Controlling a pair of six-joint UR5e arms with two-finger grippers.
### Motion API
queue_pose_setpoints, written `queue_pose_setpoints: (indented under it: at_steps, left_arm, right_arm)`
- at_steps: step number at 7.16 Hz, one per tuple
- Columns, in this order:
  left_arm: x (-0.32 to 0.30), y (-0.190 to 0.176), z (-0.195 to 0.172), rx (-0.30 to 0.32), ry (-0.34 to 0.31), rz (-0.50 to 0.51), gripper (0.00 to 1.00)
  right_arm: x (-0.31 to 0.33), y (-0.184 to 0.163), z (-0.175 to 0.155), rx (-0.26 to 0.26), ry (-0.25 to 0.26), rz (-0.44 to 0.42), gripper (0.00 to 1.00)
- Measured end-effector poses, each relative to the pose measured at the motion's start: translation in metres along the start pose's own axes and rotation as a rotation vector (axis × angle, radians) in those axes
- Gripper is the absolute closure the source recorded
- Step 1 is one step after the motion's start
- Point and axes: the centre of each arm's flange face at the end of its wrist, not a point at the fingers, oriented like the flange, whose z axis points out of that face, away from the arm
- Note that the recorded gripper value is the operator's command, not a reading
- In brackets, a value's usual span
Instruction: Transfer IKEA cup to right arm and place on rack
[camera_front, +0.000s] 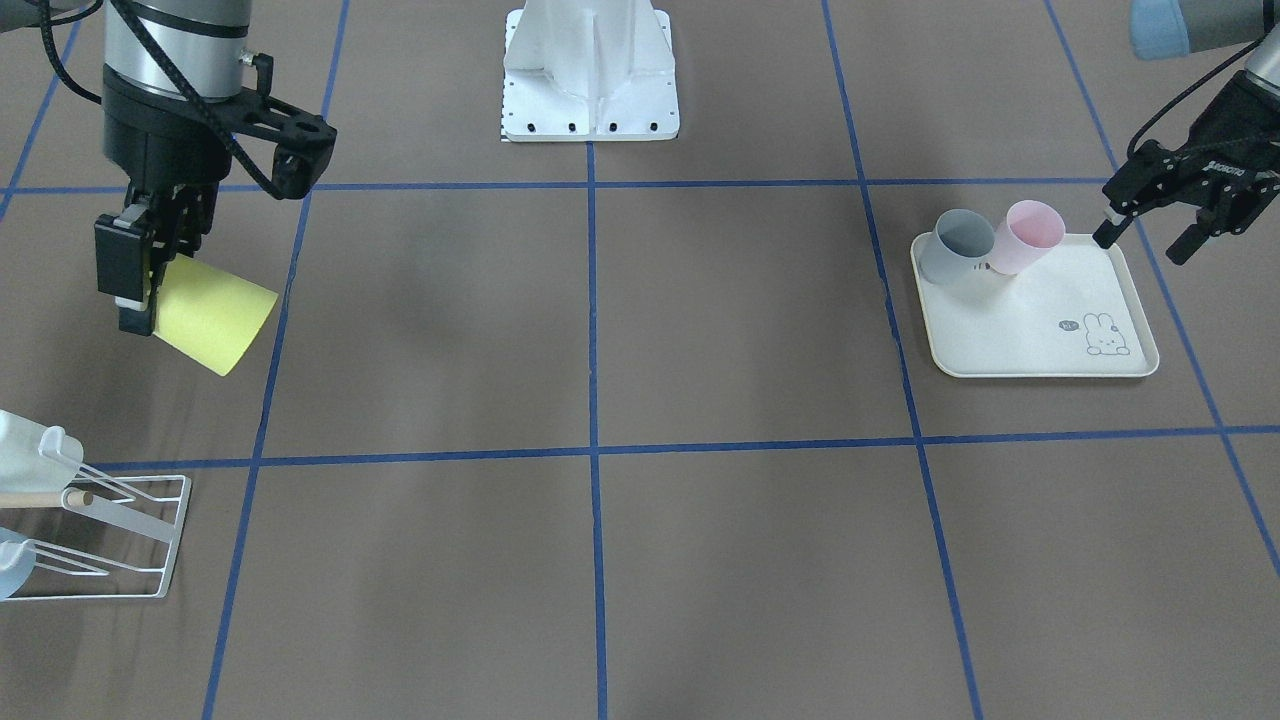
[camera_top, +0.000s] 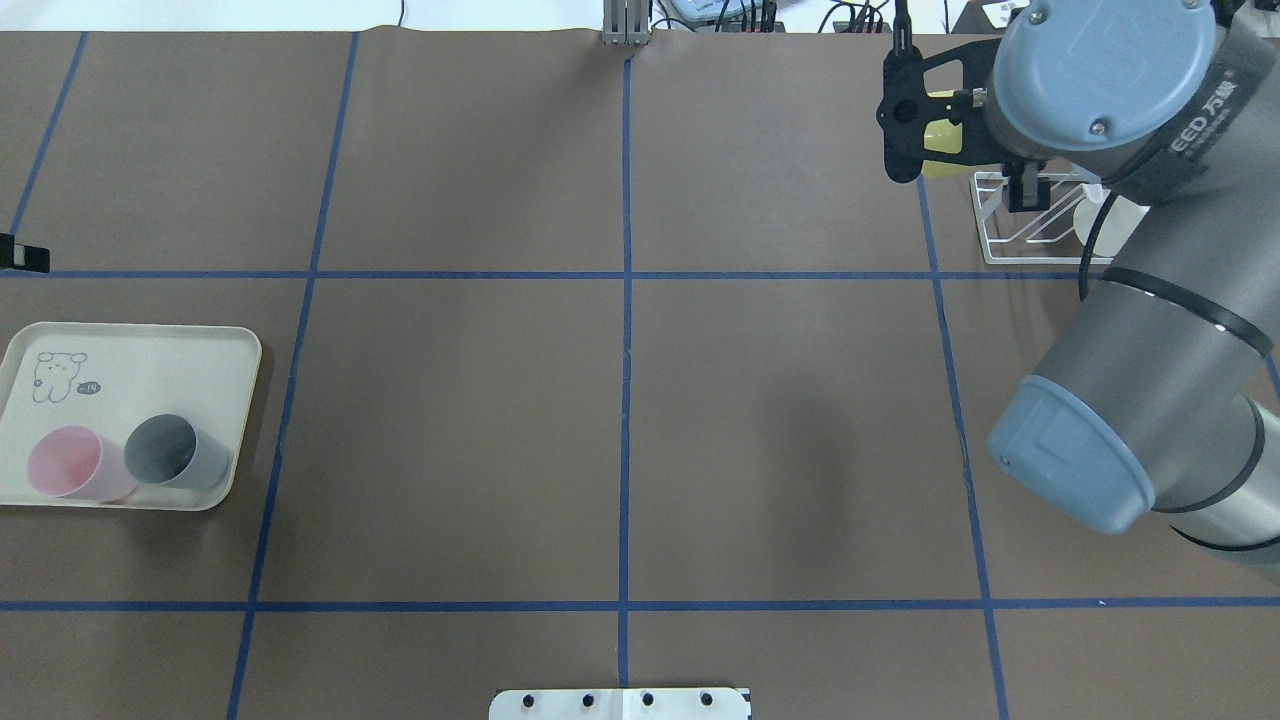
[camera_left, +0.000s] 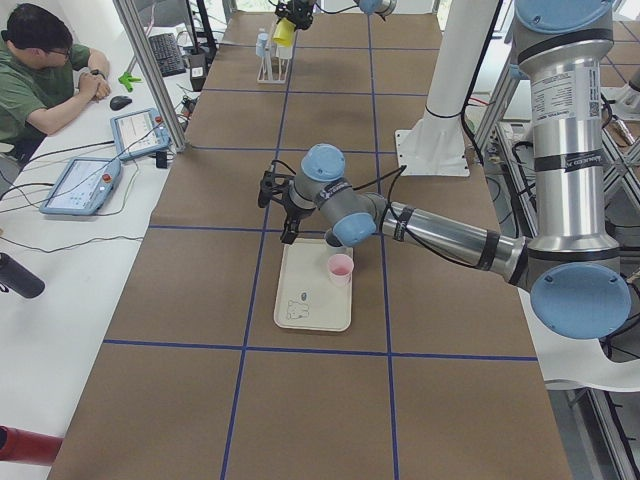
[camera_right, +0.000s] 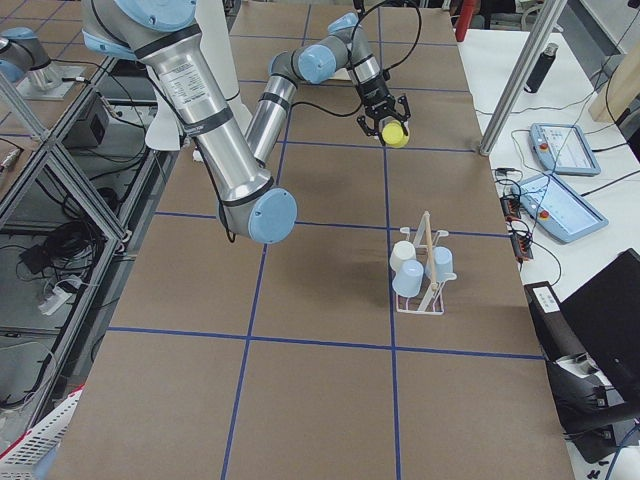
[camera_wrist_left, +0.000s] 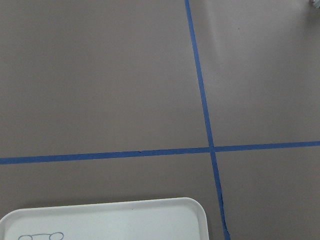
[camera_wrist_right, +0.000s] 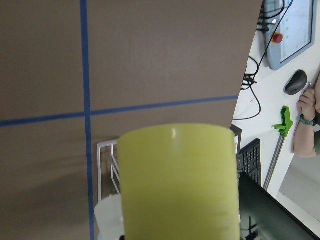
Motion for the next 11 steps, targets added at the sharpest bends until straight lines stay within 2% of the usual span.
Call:
queue_pose_setpoints:
  at_steps: [2, 3, 7, 11]
  left_arm:
    - [0.0, 0.0, 0.0, -0.001, 0.001, 0.001, 0.0]
    - [0.001, 0.001, 0.0, -0.001, 0.002, 0.002, 0.0]
    - [0.001, 0.001, 0.001, -0.003, 0.002, 0.001, 0.0]
    - [0.002, 0.001, 0.0, -0.001, 0.004, -0.005, 0.0]
  right_arm:
    - [-0.01, 0.018, 0.023, -0.181, -0.003, -0.151, 0.42]
    - [-0.019, 0.024, 0.04, -0.25, -0.003, -0.201, 0.42]
    - [-0.041, 0.009, 0.1, -0.428, 0.001, -0.343, 0.42]
    - [-0.058, 0.006, 0.142, -0.537, 0.004, -0.411, 0.42]
